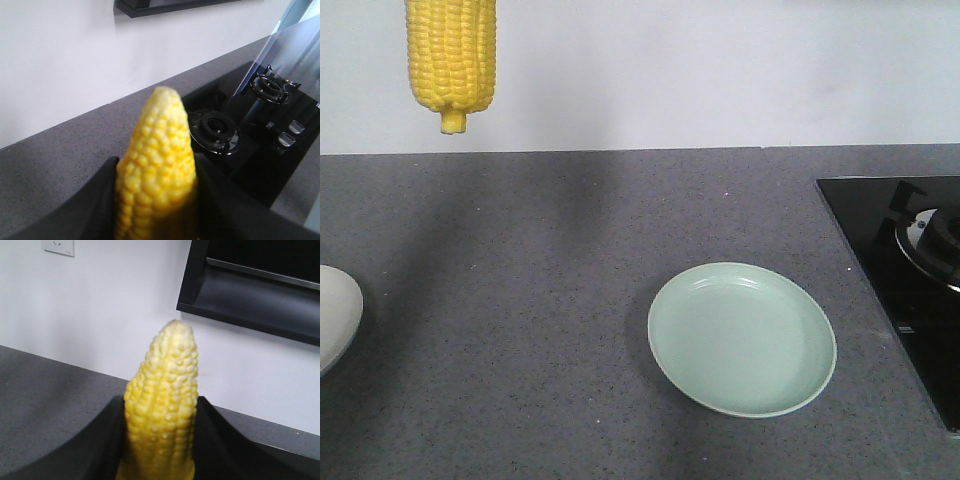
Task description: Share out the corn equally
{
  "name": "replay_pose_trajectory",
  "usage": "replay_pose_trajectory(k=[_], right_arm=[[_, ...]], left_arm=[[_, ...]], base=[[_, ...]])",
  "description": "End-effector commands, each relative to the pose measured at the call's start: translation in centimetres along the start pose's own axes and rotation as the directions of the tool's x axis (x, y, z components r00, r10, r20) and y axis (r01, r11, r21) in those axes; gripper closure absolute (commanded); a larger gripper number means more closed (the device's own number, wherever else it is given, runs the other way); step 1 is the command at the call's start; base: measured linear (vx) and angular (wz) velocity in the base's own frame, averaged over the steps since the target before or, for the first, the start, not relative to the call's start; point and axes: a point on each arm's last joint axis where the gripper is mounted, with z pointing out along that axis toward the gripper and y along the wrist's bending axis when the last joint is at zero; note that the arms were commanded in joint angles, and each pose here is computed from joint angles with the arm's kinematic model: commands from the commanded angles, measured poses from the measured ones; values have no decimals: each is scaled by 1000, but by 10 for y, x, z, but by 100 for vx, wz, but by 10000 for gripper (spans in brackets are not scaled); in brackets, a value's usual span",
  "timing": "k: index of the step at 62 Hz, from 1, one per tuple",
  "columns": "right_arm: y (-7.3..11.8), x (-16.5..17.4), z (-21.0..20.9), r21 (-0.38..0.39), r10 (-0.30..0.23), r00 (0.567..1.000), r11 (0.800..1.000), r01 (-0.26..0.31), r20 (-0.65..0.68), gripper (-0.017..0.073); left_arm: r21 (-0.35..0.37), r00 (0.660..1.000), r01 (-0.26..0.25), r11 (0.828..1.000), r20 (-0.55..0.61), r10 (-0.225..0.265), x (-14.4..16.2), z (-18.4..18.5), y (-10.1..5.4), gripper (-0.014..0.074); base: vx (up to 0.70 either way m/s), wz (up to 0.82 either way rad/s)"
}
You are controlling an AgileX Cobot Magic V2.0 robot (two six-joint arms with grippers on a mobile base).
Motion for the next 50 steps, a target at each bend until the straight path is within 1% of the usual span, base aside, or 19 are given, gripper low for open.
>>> replay_pose_trajectory(k=[1,12,17,20,23,24,25,26,29,30,33,36,38,39,43,48,50], right_arm=[[-2,-11,-4,25,-7,995,1000,4,102,564],[-2,-16,-2,23,0,989,1000,-4,149,564],[2,-18,7,-43,39,988,999,-33,148,564],[7,-18,18,-111,70,990,992,-56,125,564],[12,-18,32,-177,84,993,982,-67,87,564],[14,-17,38,-200,84,994,977,-68,69,564],[17,-16,47,-237,88,995,969,-77,38,564],[19,-15,53,-262,76,997,963,-68,20,564],[24,-11,74,-335,56,997,940,-69,-50,564],[26,-10,81,-359,50,996,930,-73,-74,564],[32,-2,108,-442,32,986,891,-102,-163,564],[35,6,135,-489,16,971,862,-135,-239,564],[37,11,152,-508,12,958,846,-162,-286,564],[38,16,163,-518,11,947,835,-186,-322,564],[41,32,198,-533,3,905,807,-253,-426,564],[43,53,237,-531,-13,848,784,-320,-529,564],[43,61,250,-525,-16,831,781,-337,-556,564]], left_arm=[[39,996,-12,999,90,8,-7,-22,-17,600],[39,996,-12,999,90,8,-7,-22,-17,600],[39,996,-12,999,90,8,-7,-22,-17,600],[39,996,-12,999,90,8,-7,-22,-17,600],[39,996,-12,999,90,8,-7,-22,-17,600],[39,996,-12,999,90,8,-7,-22,-17,600],[39,996,-12,999,90,8,-7,-22,-17,600],[39,996,-12,999,90,8,-7,-22,-17,600],[39,996,-12,999,90,8,-7,-22,-17,600],[39,996,-12,999,90,8,-7,-22,-17,600],[39,996,-12,999,90,8,-7,-22,-17,600],[39,996,-12,999,90,8,-7,-22,-17,600],[39,996,-12,999,90,8,-7,-22,-17,600],[39,996,-12,999,90,8,-7,-22,-17,600],[39,996,-12,999,90,8,-7,-22,-17,600],[39,996,-12,999,90,8,-7,-22,-17,600],[39,996,-12,999,90,8,-7,-22,-17,600]], base=[[0,0],[0,0],[0,0],[0,0],[0,0],[0,0],[0,0],[0,0],[0,0],[0,0],[0,0],[0,0],[0,0],[0,0],[0,0],[0,0],[0,0]])
